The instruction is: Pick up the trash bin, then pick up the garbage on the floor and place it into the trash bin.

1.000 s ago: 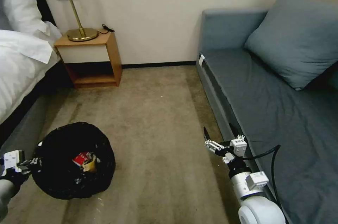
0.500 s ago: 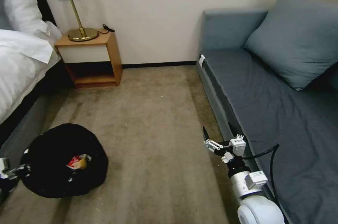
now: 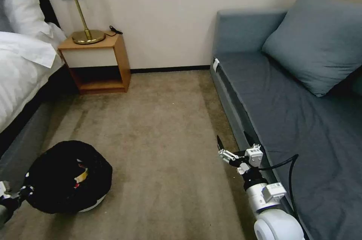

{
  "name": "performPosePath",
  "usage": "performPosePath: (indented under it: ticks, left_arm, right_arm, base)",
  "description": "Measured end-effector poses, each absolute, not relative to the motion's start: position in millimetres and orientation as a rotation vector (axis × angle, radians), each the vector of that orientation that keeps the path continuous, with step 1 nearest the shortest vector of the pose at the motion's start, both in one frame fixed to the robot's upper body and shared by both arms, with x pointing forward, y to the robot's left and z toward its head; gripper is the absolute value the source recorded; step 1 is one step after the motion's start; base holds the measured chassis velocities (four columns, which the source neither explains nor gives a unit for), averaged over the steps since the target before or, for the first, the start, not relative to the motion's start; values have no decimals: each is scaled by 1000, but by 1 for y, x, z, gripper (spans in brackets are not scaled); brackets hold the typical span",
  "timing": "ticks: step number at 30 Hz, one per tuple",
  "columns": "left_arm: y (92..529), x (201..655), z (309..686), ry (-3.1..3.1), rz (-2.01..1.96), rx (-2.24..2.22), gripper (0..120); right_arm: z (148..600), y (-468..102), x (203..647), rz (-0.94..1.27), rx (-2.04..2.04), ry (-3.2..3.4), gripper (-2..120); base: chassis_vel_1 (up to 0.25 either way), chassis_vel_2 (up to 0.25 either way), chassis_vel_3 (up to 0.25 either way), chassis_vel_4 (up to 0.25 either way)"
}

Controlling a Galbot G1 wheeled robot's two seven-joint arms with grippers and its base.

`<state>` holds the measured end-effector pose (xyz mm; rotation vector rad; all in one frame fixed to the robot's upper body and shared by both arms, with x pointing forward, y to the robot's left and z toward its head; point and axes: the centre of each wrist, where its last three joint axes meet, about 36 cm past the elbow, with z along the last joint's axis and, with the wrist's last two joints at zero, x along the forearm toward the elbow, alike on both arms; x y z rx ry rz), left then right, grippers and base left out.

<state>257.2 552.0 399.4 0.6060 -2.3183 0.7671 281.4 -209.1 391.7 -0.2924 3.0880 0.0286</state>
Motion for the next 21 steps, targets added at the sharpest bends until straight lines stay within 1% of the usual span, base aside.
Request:
performPosePath:
  ticks: [2, 4, 6, 8, 12, 13, 14, 15, 16, 17, 18, 19, 21]
  left_arm:
    - [551, 258, 399, -2320, 764, 602, 19]
    - [551, 258, 399, -2320, 764, 602, 19]
    - [549, 258, 405, -2334, 735, 598, 34]
    - [548, 257, 407, -2340, 727, 597, 36]
    - [545, 247, 425, -2381, 660, 593, 54]
    - [545, 247, 425, -2381, 660, 593, 54]
    - [543, 244, 432, -2398, 635, 589, 60]
    - [540, 241, 439, -2419, 606, 587, 63]
    - [534, 237, 450, -2450, 553, 591, 70]
    - [531, 236, 454, -2466, 518, 596, 73]
    - [531, 236, 454, -2466, 518, 596, 73]
    - [520, 233, 466, -2521, 405, 611, 80]
    - [517, 233, 469, -2537, 380, 611, 81]
  right_arm:
    - [392, -209, 281, 29, -292, 3088, 100]
    - [392, -209, 281, 29, -292, 3088, 100]
    - [392, -209, 281, 29, -292, 3088, 100]
    - [392, -209, 281, 29, -292, 3088, 100]
    - [392, -209, 282, 30, -292, 3089, 100]
    - [392, -209, 282, 30, -292, 3089, 100]
    - [392, -209, 282, 30, -292, 3089, 100]
    - [392, -209, 282, 30, -292, 3089, 100]
    - [392, -209, 282, 30, -292, 3089, 100]
    - [392, -209, 282, 30, -292, 3089, 100]
    - [392, -209, 282, 30, -292, 3089, 100]
    - [392, -209, 282, 30, -292, 3089, 100]
    - [392, -209, 282, 30, -292, 3089, 100]
  base:
    - [0, 0, 0, 0]
    - [0, 0, 0, 0]
    - [0, 0, 0, 0]
    - [0, 0, 0, 0]
    - [0, 0, 0, 0]
    - [0, 0, 0, 0]
    - [0, 0, 0, 0]
    - [0, 0, 0, 0]
    - [0, 0, 0, 0]
    - [0, 0, 0, 0]
    - [0, 0, 0, 0]
    - [0, 0, 0, 0]
    - [0, 0, 0, 0]
